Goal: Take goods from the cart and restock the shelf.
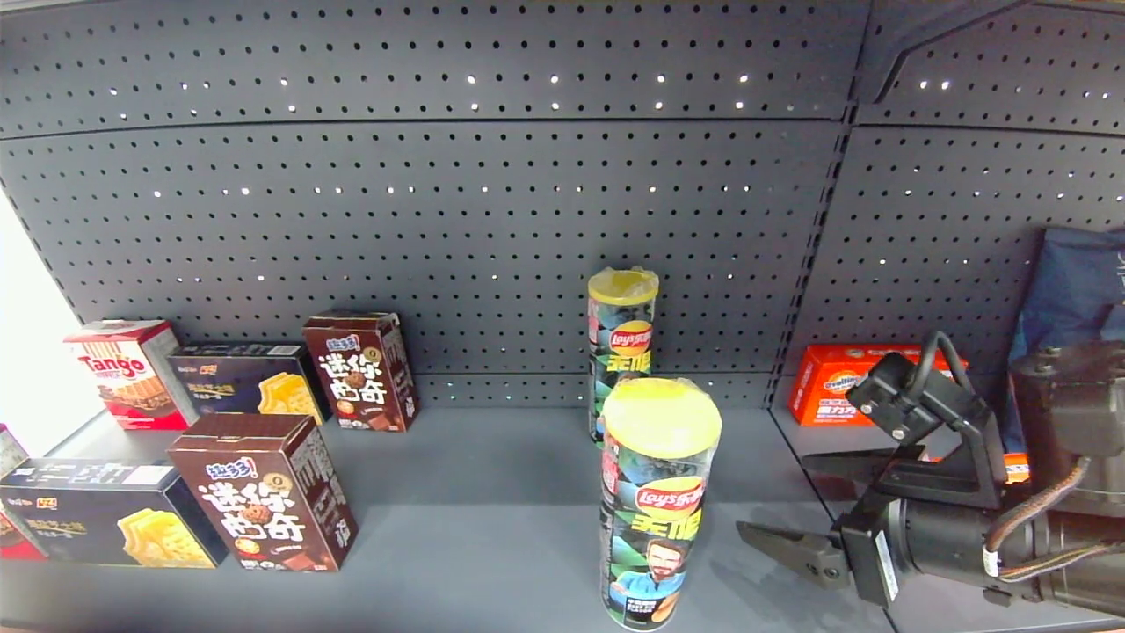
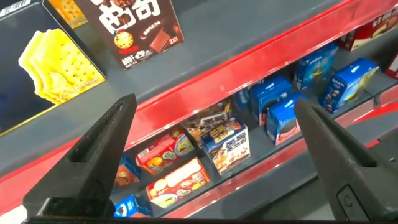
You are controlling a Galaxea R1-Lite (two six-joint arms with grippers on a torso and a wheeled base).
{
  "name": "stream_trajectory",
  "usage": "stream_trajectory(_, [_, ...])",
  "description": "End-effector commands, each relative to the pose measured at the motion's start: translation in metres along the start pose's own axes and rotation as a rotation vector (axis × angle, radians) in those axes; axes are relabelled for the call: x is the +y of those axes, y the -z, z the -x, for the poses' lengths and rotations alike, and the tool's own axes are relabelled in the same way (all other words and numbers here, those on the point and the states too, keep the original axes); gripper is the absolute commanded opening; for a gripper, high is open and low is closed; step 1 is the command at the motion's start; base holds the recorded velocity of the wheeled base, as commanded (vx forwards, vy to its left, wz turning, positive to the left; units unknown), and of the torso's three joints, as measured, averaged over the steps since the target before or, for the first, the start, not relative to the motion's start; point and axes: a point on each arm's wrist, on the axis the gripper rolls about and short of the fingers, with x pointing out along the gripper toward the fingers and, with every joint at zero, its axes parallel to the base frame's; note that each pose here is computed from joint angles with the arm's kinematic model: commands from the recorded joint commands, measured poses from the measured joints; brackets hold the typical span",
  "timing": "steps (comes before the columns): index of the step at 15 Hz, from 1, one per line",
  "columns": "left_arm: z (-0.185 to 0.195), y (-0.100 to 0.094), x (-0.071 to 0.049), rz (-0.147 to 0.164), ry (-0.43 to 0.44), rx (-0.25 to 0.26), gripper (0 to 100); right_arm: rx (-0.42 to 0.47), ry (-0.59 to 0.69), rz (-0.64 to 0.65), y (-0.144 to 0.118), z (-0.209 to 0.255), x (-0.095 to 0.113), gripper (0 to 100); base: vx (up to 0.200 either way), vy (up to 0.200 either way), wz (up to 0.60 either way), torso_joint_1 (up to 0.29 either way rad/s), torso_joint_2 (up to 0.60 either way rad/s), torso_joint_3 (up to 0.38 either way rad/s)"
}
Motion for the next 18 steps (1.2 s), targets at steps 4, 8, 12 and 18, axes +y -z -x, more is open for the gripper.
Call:
stream_trajectory(4, [0.000,0.000,0.000,0.008,0.001,0.003,100,0.046,-0.019,0.011,-0.003,-0.023,0.005,100,0.000,0.000,0.00,0.000,0.00,0.000])
stream_trajectory(8, [0.000,0.000,0.000,0.010,-0.001,0.002,100,0.058,-0.030,0.017,-0.003,-0.029,0.008,100,0.000,0.000,0.00,0.000,0.00,0.000])
stream_trajectory(12, [0.000,0.000,0.000,0.010,-0.001,0.001,100,0.070,-0.031,0.017,-0.002,-0.033,0.008,100,0.000,0.000,0.00,0.000,0.00,0.000])
stream_trajectory(18, [0.000,0.000,0.000,0.009,-0.002,-0.004,100,0.081,-0.042,0.025,-0.002,-0.041,0.011,100,0.000,0.000,0.00,0.000,0.00,0.000])
